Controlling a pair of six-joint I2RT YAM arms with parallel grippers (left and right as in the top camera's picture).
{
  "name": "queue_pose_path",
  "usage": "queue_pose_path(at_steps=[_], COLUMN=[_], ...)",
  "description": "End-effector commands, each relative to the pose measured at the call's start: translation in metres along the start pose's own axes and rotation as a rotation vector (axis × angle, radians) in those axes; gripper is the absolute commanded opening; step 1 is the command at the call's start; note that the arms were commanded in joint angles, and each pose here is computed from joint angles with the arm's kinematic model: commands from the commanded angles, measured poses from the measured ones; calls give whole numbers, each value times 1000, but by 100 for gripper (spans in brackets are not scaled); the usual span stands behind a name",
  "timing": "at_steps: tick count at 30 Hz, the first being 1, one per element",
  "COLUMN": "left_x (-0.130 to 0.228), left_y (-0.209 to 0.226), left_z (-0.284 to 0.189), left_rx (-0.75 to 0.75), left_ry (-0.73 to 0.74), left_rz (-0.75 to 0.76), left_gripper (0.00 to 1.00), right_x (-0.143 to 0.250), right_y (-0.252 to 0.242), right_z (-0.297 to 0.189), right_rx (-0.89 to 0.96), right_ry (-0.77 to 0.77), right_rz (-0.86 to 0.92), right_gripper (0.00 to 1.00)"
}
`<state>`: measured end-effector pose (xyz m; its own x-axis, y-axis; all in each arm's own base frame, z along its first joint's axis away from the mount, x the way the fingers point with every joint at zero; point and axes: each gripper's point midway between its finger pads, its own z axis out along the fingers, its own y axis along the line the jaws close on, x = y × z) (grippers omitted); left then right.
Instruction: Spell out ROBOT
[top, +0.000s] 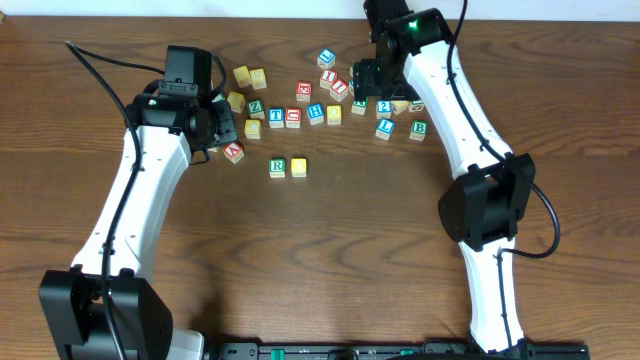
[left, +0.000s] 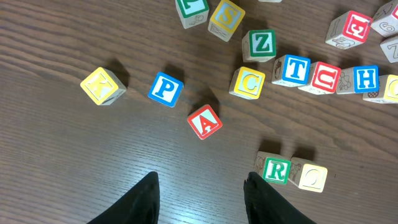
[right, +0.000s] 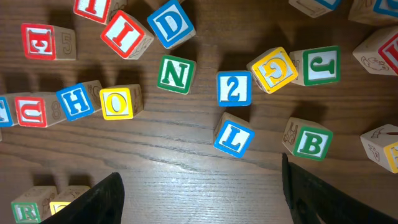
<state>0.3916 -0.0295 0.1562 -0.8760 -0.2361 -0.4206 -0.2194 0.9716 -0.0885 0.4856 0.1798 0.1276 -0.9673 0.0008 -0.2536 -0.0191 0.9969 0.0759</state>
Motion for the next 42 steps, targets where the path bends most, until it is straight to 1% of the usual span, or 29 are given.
queue_pose_path(at_steps=[1, 12, 19, 21, 22, 24, 26, 28, 32, 34, 36, 42], left_x=[-2, -4, -6, -11, -16, -39, -48, -53, -52, -39, -32, -15], left_y=[2, 1, 0, -1, -3, -11, -19, -21, -21, -16, -13, -8], left_z=[2, 2, 3, 4, 4, 3, 4, 9, 19, 21, 22, 26], left_rx=[-7, -5, -3, 4, 12, 43, 80, 86, 71, 50, 39, 20], left_ry=[0, -7, -14, -33, -53, -143, -177, -189, -152, -101, -70, -9], left_rz=[-8, -9, -9, -10, -10, -16, -16, -16, 4, 9, 11, 14], left_gripper=[44, 44, 44, 44, 50, 51, 51, 51, 51, 50, 51, 51], right_x=[-7, -11, -17, -16, -15, -15, -13, -12, -10, -10, -11, 0], right_y=[5, 4, -28, -35, -36, -36, -36, -36, -36, -38, -43, -87], right_z=[-18, -18, -17, -17, -17, -17, -17, -17, -17, -17, -17, -19], right_rx=[-19, -21, -19, -18, -18, -17, -14, -13, -12, -6, -1, 45], right_ry=[-47, -59, -40, -29, -27, -27, -19, -15, -8, -7, -9, 67], right_rz=[6, 14, 113, 120, 120, 120, 120, 120, 120, 121, 147, 214], right_gripper=[76, 76, 74, 74, 74, 75, 75, 75, 76, 76, 74, 74])
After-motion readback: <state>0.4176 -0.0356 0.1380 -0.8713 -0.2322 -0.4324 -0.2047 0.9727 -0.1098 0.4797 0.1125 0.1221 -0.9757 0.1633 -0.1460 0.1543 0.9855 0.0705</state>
